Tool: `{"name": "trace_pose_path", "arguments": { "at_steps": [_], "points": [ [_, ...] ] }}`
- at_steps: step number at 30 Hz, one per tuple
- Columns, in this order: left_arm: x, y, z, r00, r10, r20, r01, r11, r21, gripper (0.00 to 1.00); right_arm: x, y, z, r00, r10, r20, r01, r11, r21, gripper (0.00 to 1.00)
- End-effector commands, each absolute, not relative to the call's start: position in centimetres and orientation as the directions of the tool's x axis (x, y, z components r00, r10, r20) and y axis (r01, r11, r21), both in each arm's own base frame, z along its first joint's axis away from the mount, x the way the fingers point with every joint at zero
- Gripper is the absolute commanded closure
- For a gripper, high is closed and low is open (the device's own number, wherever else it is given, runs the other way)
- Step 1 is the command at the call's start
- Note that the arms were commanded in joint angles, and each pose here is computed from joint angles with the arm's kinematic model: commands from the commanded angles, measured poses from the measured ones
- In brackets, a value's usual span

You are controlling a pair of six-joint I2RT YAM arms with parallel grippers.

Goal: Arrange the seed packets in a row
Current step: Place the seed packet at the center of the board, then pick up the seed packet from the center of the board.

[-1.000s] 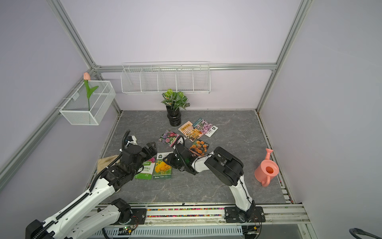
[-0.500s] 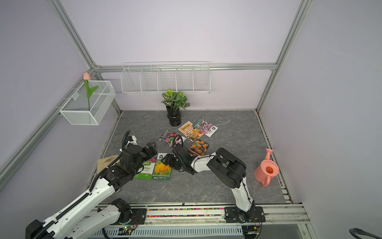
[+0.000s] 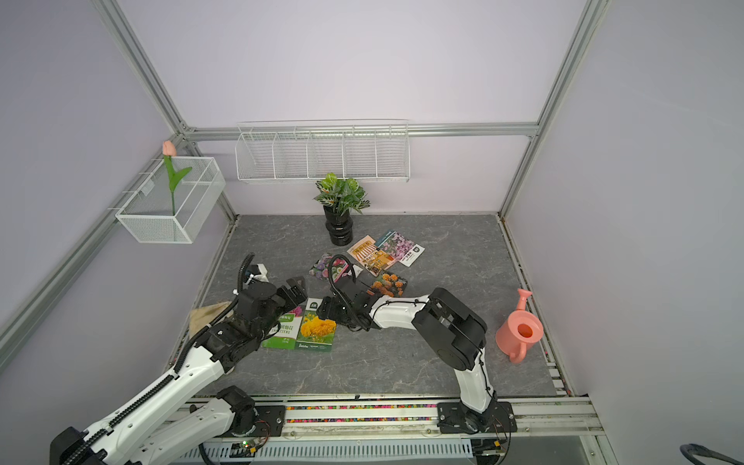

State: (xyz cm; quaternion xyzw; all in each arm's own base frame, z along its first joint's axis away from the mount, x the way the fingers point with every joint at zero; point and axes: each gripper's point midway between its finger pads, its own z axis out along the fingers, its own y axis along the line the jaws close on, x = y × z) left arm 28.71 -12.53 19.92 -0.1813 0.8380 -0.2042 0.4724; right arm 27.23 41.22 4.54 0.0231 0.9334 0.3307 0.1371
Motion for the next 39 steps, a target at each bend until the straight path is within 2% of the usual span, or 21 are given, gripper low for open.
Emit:
{"name": "trace_pose_path", "arguments": {
  "at_steps": [1, 8, 14, 17, 23, 29, 35, 39],
  "points": [
    [28.9, -13.0, 19.3, -0.503, -0.511, -0.697, -0.112, 0.838, -0.534, 0.01, 28.2, 35.1, 4.3, -0.946, 0.102, -0.308, -0.044, 0.901, 0.431, 0.16],
    [30.5, -17.8, 19.4, -0.568, -0.453, -0.687, 0.072, 0.804, -0.59, 0.01, 32.1, 26.8, 7.0, -0.91, 0.228, -0.345, 0.006, 0.841, 0.541, 0.16],
    [33.7, -25.7, 17.5, -0.683, -0.21, -0.7, 0.325, 0.77, -0.548, 0.0, 33.2, 22.5, 7.2, -0.91, 0.294, -0.291, 0.036, 0.757, 0.653, 0.16],
    [35.6, -29.2, 15.7, -0.726, -0.112, -0.679, 0.397, 0.738, -0.546, 0.0, 33.7, 21.6, 6.9, -0.908, 0.329, -0.261, 0.049, 0.702, 0.711, 0.16],
    [37.5, -33.7, 11.8, -0.792, 0.01, -0.61, 0.457, 0.673, -0.582, 0.02, 33.9, 20.7, 6.1, -0.905, 0.364, -0.22, 0.069, 0.636, 0.768, 0.16],
    [37.2, -35.2, 9.0, -0.834, 0.066, -0.547, 0.458, 0.636, -0.621, 0.06, 33.9, 20.8, 4.7, -0.908, 0.381, -0.172, 0.089, 0.578, 0.811, 0.17],
    [37.2, -34.9, 5.7, -0.866, 0.083, -0.494, 0.408, 0.687, -0.601, 0.08, 34.2, 21.2, 3.2, -0.91, 0.393, -0.129, 0.114, 0.538, 0.835, 0.18],
    [36.5, -36.3, 4.8, -0.889, 0.091, -0.448, 0.397, 0.639, -0.659, 0.12, 34.2, 21.2, 2.6, -0.91, 0.397, -0.118, 0.124, 0.533, 0.837, 0.18]
  ]
}}
